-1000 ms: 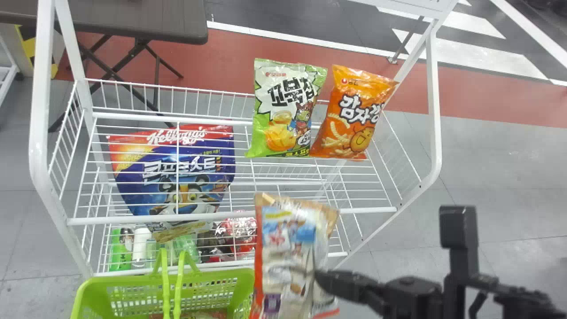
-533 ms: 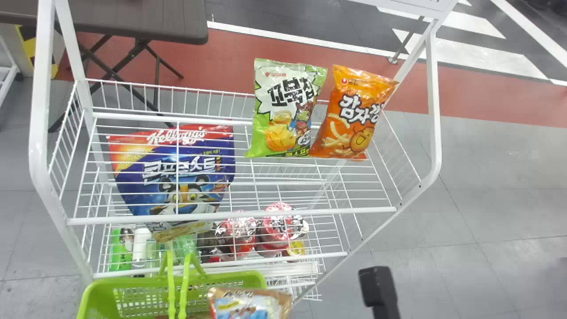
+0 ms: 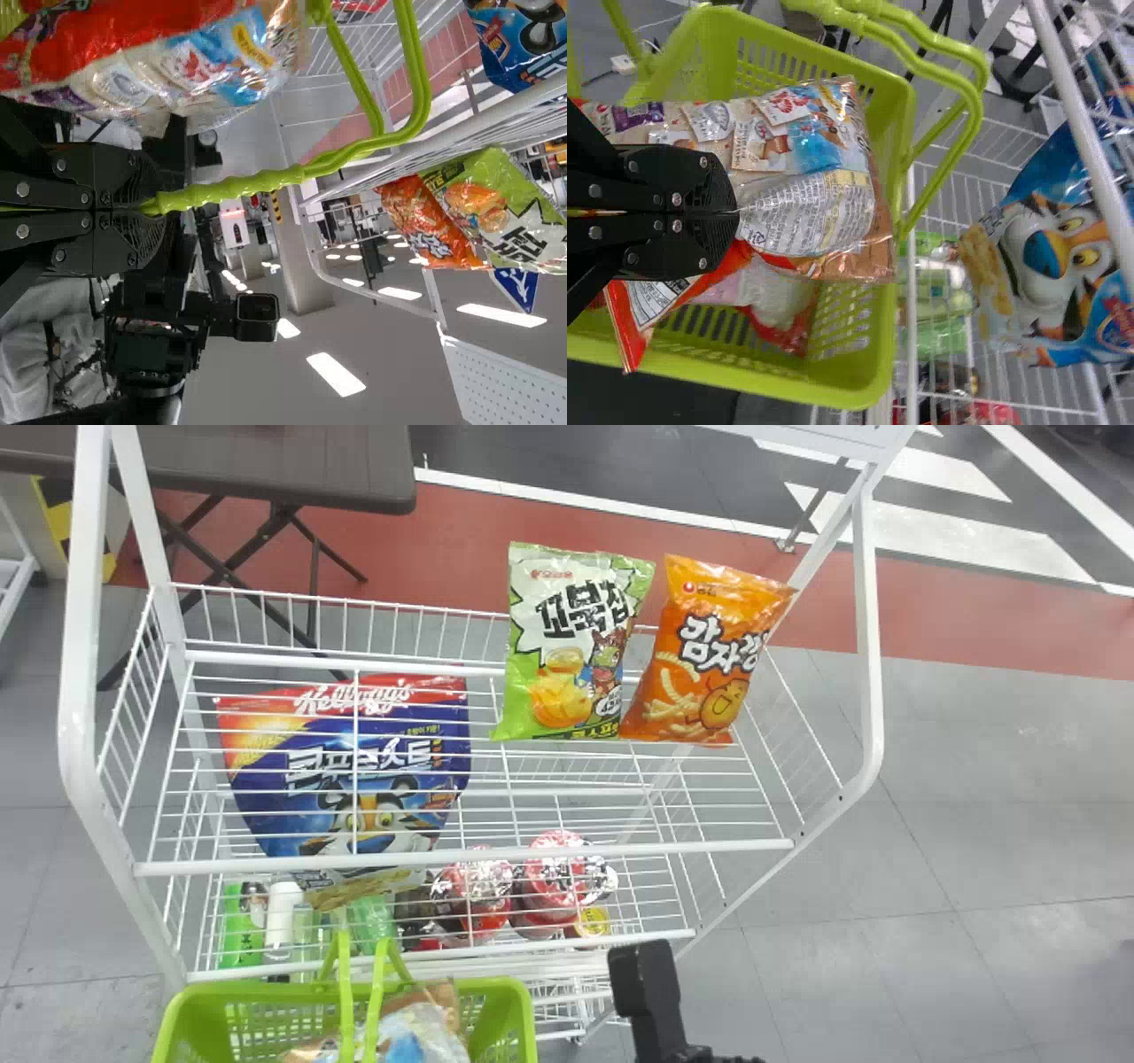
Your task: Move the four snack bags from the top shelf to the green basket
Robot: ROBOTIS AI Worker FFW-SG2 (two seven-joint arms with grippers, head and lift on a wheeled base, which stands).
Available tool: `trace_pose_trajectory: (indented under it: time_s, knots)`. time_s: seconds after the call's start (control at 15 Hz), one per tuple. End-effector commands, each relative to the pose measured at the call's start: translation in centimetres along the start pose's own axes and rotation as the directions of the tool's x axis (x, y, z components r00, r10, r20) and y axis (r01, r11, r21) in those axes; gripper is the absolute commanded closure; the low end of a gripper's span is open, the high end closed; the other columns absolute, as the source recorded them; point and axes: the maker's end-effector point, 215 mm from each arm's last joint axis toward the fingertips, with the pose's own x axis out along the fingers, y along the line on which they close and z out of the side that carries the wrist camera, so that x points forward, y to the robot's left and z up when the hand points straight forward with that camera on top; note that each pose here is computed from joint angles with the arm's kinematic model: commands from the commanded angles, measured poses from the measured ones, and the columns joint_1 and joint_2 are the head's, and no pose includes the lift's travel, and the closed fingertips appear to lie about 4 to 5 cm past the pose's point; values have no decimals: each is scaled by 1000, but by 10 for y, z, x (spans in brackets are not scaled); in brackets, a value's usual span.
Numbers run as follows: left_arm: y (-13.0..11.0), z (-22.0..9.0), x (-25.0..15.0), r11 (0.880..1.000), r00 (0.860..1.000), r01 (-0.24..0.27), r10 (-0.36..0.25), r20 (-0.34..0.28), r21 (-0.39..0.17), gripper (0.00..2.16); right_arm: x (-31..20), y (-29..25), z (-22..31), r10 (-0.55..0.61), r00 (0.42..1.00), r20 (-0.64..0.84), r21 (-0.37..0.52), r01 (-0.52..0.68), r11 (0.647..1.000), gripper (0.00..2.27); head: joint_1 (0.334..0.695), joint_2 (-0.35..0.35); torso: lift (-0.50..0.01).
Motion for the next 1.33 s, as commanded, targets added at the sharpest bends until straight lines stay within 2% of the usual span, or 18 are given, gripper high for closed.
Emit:
trace_pose_trajectory:
  time_s: [0.0, 0.2, 0.47, 0.53, 0.67, 0.87, 1.0, 1.13, 1.27]
  knots:
    - [-1, 0, 0, 1000, 1000, 2, -2, -1, 1, 1663, 11, 10, 24, 27, 995, 95, -50, -22, 998, 2219, 695, -306, 0]
    - [-1, -1, 1, 1000, 1000, 2, -2, -4, 0, 1663, 25, 24, 10, 60, 996, 63, -46, -58, 997, 2219, 695, -228, 0]
    - [-1, -1, 4, 1000, 1000, 2, -2, -8, 4, 1663, 32, 42, -15, 108, 994, -7, -41, -108, 993, 2175, 695, -171, 0]
    - [0, -1, 4, 1000, 1000, 2, -2, -8, 4, 1663, 33, 42, -18, 113, 994, -11, -33, -113, 993, 1723, 695, -159, 0]
    - [-1, -1, 4, 1000, 1000, 3, -3, -10, 4, 1663, 29, 27, -9, 88, 996, 24, -38, -87, 995, -1, 695, -151, 0]
    - [-2, -2, 6, 1000, 1000, 6, -5, -13, 4, 1663, 17, 1, 9, 38, 997, 64, -35, -36, 999, 46, 695, -198, 0]
    - [-2, -4, 7, 1000, 1000, 5, -5, -18, 4, 1663, 9, -16, 44, -2, 986, 166, -79, 15, 997, 56, 695, -245, 0]
    - [-2, -4, 7, 1000, 1000, 5, -5, -18, 4, 1663, -8, -30, 115, -60, 926, 372, -166, 130, 978, 56, 695, -295, 0]
    - [-3, -6, 7, 1000, 1000, 7, -7, -21, 2, 1663, -25, -46, 182, -120, 832, 541, -180, 253, 951, 56, 695, -310, 0]
